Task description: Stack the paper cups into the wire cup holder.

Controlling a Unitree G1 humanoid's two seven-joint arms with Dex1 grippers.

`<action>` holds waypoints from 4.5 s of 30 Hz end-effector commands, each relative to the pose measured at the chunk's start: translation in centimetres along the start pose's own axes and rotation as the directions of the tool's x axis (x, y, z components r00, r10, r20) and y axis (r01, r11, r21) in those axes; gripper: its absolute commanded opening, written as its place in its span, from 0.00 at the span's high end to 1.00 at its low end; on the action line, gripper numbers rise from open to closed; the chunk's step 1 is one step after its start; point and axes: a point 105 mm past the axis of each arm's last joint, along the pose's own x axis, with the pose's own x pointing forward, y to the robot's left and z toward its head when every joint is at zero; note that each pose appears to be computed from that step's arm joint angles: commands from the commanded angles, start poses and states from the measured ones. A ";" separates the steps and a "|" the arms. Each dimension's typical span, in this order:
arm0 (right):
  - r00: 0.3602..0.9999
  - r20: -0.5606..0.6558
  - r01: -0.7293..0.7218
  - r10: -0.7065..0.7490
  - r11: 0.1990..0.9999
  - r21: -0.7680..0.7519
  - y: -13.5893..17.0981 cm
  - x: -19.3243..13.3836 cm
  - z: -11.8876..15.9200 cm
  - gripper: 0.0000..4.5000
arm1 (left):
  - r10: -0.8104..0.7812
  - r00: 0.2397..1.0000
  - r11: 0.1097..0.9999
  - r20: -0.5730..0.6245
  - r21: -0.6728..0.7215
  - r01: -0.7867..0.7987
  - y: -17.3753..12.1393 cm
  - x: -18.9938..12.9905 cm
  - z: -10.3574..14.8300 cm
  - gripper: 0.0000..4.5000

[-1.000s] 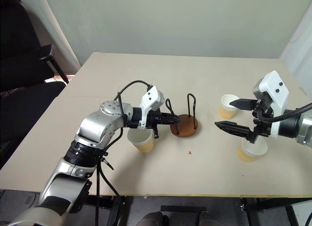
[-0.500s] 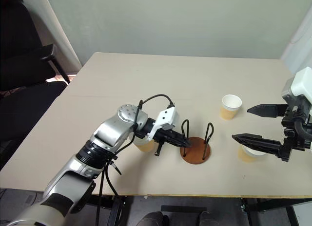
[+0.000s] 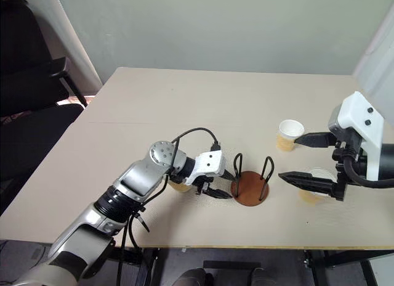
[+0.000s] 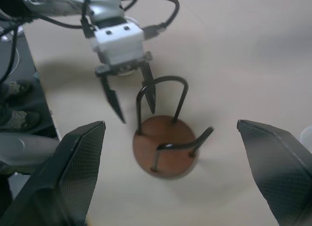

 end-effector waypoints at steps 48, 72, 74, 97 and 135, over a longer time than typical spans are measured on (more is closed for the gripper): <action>0.869 -0.469 -0.071 -0.158 0.899 -0.433 -16.9 9.7 -7.6 0.53 | 0.331 0.933 0.943 0.142 -0.089 -0.321 3.3 -12.1 3.3 0.41; 0.920 -0.326 -0.373 0.215 0.734 -0.567 -2.9 3.2 5.9 1.00 | 0.139 0.980 0.990 0.145 -0.008 -0.140 2.0 -10.6 4.0 0.41; 0.906 -0.346 -0.409 0.242 0.707 -0.577 -1.9 3.5 6.2 1.00 | 0.133 0.981 0.991 0.140 0.000 -0.134 2.0 -10.6 4.1 0.41; 0.844 -0.446 -0.526 0.299 0.627 -0.575 -0.9 7.1 2.5 0.75 | 0.141 0.984 0.989 0.109 0.020 -0.144 1.5 -11.0 3.7 0.41; 0.901 0.032 -0.405 0.432 0.867 -0.291 -0.8 2.9 6.3 0.38 | 0.210 0.847 0.965 -0.488 0.240 -0.102 -1.6 -12.9 -2.4 0.41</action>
